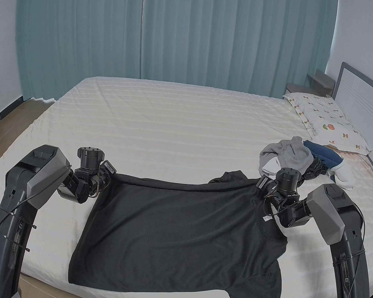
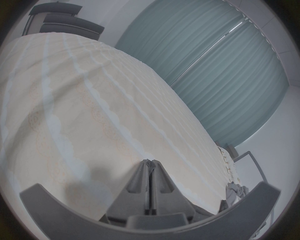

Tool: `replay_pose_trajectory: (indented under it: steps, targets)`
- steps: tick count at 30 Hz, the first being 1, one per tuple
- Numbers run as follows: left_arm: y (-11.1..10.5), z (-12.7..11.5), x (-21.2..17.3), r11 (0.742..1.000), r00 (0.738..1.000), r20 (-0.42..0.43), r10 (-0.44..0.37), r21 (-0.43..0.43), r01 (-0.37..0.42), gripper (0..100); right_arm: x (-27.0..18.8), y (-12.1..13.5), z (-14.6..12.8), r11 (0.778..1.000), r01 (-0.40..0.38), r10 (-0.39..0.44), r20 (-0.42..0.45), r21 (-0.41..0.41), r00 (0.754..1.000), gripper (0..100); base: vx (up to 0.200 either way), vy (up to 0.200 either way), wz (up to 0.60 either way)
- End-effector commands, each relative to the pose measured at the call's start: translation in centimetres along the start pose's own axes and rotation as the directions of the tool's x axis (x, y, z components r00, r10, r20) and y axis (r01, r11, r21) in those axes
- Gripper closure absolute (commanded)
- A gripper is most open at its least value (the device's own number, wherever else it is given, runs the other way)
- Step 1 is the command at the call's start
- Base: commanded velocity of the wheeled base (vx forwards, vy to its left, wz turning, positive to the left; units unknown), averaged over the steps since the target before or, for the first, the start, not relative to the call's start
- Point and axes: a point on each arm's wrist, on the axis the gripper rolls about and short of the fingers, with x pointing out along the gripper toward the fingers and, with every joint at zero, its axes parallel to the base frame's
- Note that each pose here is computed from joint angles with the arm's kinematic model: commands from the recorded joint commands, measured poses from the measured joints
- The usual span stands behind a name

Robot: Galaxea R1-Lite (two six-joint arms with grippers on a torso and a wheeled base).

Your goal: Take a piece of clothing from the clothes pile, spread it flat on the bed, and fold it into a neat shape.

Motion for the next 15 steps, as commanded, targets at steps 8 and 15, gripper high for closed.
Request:
replay_pose_trajectory:
  steps: [8,15]
  targets:
    - [0.5,1.7,1.4,0.998,0.983,0.171,0.063,-0.040,-0.057,100,0.3,0.6,0.9,0.999,-0.031,0.029,0.067,0.018,0.997,100,0.000,0.000,0.00]
    - [0.9,1.7,1.5,0.996,0.983,0.165,0.076,-0.056,-0.068,100,1.1,0.5,0.1,1.000,-0.015,0.013,0.093,0.019,0.996,100,0.000,0.000,0.00]
